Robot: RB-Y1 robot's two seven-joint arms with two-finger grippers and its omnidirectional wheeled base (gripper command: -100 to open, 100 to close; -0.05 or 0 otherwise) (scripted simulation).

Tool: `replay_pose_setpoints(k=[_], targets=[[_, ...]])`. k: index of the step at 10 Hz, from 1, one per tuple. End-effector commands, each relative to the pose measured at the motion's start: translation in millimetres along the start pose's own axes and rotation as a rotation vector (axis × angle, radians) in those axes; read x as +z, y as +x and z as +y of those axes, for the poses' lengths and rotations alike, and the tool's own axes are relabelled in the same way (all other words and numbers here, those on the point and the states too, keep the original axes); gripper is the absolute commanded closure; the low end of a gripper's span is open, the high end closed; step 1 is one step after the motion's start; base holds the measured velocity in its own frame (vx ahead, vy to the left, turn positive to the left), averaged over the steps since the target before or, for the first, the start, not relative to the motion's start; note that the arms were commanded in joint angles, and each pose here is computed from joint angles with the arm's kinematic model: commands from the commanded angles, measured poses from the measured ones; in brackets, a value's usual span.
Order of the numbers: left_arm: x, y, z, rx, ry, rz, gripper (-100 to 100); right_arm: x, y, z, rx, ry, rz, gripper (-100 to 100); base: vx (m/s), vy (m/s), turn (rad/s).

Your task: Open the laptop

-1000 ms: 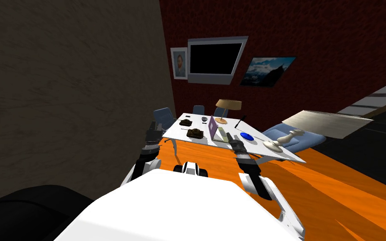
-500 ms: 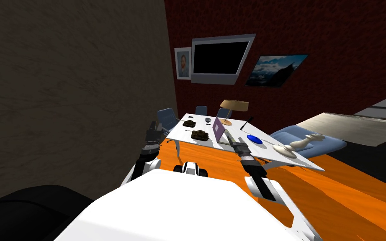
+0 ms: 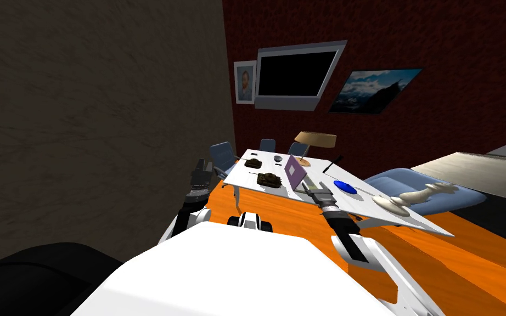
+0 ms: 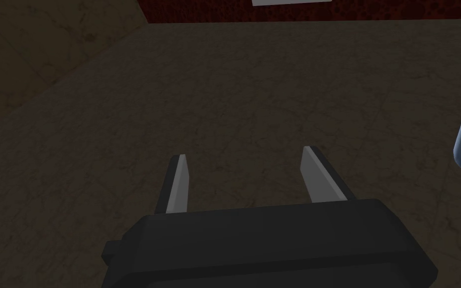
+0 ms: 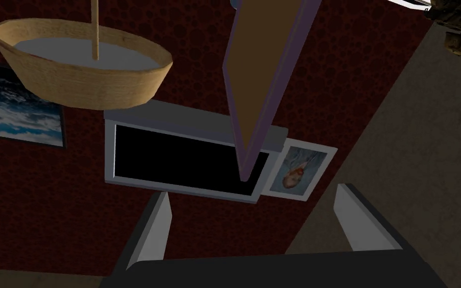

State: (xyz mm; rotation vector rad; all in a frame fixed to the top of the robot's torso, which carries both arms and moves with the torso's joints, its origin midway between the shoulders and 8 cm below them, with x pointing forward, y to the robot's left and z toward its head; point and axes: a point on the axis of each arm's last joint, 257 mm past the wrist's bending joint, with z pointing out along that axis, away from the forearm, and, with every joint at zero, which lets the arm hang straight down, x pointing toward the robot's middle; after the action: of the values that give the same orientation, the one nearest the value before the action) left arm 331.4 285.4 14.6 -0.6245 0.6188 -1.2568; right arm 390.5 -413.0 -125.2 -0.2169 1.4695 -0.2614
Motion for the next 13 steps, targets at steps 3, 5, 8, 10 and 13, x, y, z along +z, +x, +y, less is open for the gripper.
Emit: replay_pose_setpoints(k=[3, 5, 8, 10, 13], targets=[[0.0, 0.0, 0.0, 0.0, 0.0, 0.0, 0, -1.9, 25.0, -42.8, -0.359, 0.016, 0.104, -100, 0.043, 0.099, 0.05], [0.0, 0.0, 0.0, 0.0, 0.0, 0.0, 0, -1.5, 30.1, -64.2, -0.524, 0.017, 0.143, -100, 0.067, 0.134, 0.043], [0.0, 0.0, 0.0, 0.0, 0.0, 0.0, 0, -0.8, 32.5, -92.5, -0.732, 0.021, 0.186, -100, 0.04, 0.099, 0.036], [0.0, 0.0, 0.0, 0.0, 0.0, 0.0, 0, 0.2, 31.1, -107.3, -0.842, 0.022, 0.205, -100, 0.028, 0.076, 0.028], [0.0, 0.0, 0.0, 0.0, 0.0, 0.0, 0, 2.9, 25.4, -126.5, -0.998, 0.021, 0.225, -100, 0.031, 0.072, 0.03]])
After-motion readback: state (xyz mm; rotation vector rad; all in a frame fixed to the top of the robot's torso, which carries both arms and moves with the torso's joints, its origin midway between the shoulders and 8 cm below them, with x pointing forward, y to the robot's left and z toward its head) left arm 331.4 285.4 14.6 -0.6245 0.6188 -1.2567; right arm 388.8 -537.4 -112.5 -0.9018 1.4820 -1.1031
